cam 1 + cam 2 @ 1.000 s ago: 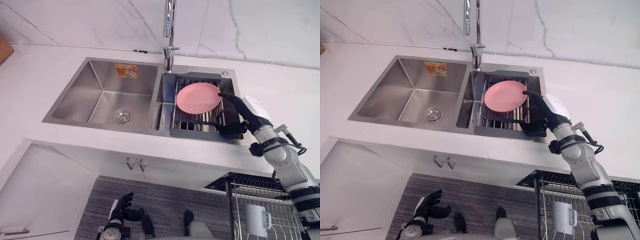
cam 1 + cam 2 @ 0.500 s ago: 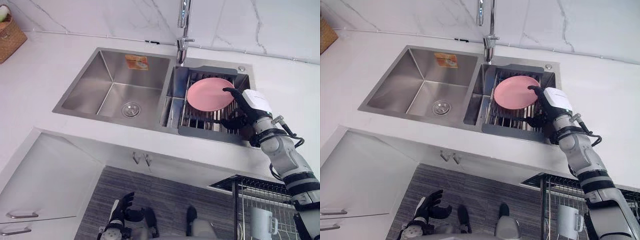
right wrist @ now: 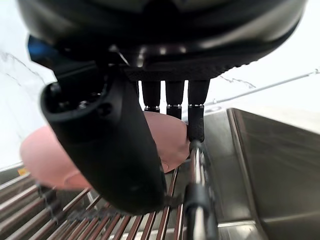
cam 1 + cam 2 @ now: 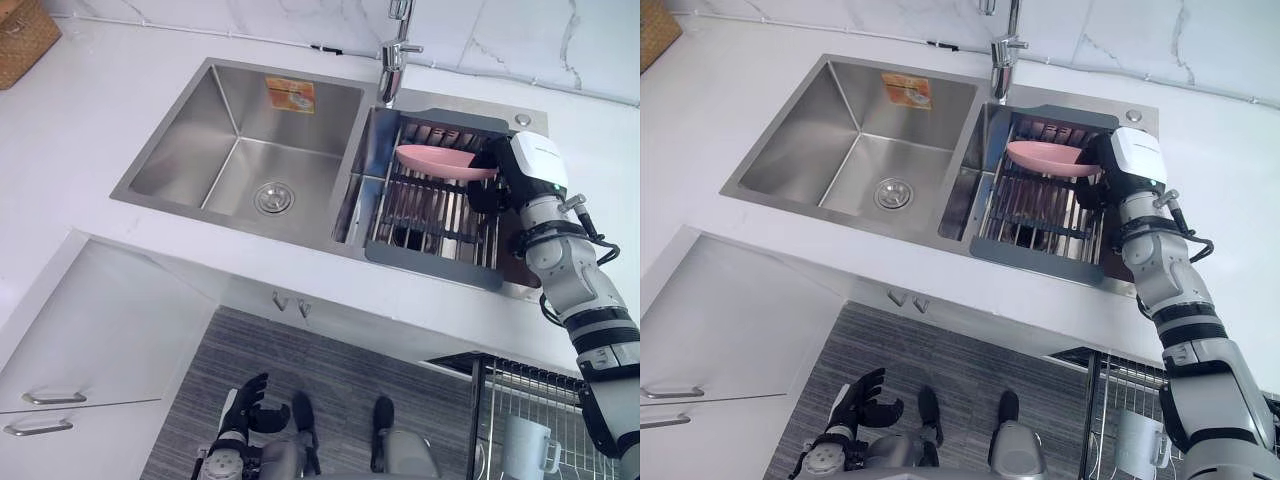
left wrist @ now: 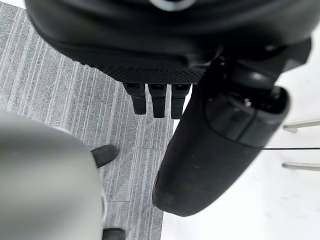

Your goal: Walk over to the sink, pick up the cup, carry it to the dishwasher, place the cup inside the dishwasher, then close the dishwasher door

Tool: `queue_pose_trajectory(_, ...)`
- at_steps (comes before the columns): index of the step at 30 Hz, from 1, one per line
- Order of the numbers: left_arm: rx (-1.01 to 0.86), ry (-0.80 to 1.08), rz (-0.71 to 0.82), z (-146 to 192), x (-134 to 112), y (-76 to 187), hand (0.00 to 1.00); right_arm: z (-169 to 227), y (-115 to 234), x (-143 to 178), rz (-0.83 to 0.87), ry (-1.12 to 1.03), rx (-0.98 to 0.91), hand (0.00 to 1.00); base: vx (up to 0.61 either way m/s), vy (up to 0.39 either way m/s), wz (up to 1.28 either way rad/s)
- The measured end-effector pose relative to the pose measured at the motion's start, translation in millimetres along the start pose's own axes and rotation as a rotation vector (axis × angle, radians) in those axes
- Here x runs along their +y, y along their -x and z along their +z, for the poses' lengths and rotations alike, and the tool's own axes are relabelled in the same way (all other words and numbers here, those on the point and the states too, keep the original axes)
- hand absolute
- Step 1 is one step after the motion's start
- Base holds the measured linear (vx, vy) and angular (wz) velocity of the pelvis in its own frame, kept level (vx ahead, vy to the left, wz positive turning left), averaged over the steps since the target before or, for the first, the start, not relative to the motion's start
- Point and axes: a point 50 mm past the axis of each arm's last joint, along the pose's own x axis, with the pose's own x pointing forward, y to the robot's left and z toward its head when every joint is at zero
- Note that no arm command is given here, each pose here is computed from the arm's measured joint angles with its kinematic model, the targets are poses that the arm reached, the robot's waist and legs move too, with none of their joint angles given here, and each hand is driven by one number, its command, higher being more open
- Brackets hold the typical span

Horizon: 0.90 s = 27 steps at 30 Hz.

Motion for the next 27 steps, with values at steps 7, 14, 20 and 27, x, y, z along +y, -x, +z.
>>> queue_pose_trajectory(7,-0.018,0.014,0.014,8,2,-4,0.90,13,44,-16,-0.155,-0.126,-0.078,0.30,0.02,-0.018,-0.10)
queue_pose_trajectory(14,0.022,0.035,0.046,1,9,-4,0.90,14,75,-44,-0.360,-0.226,-0.083,0.30,-0.02,-0.020,-0.33)
queue_pose_trajectory(20,0.067,0.086,0.088,-8,10,-3,0.90,22,99,-48,-0.418,-0.289,-0.112,0.30,0.00,-0.009,-1.00)
queue_pose_trajectory(27,0.106,0.110,0.124,-17,15,-1,0.90,8,143,-29,-0.434,-0.391,0.060,0.30,-0.01,0.102,-1.08)
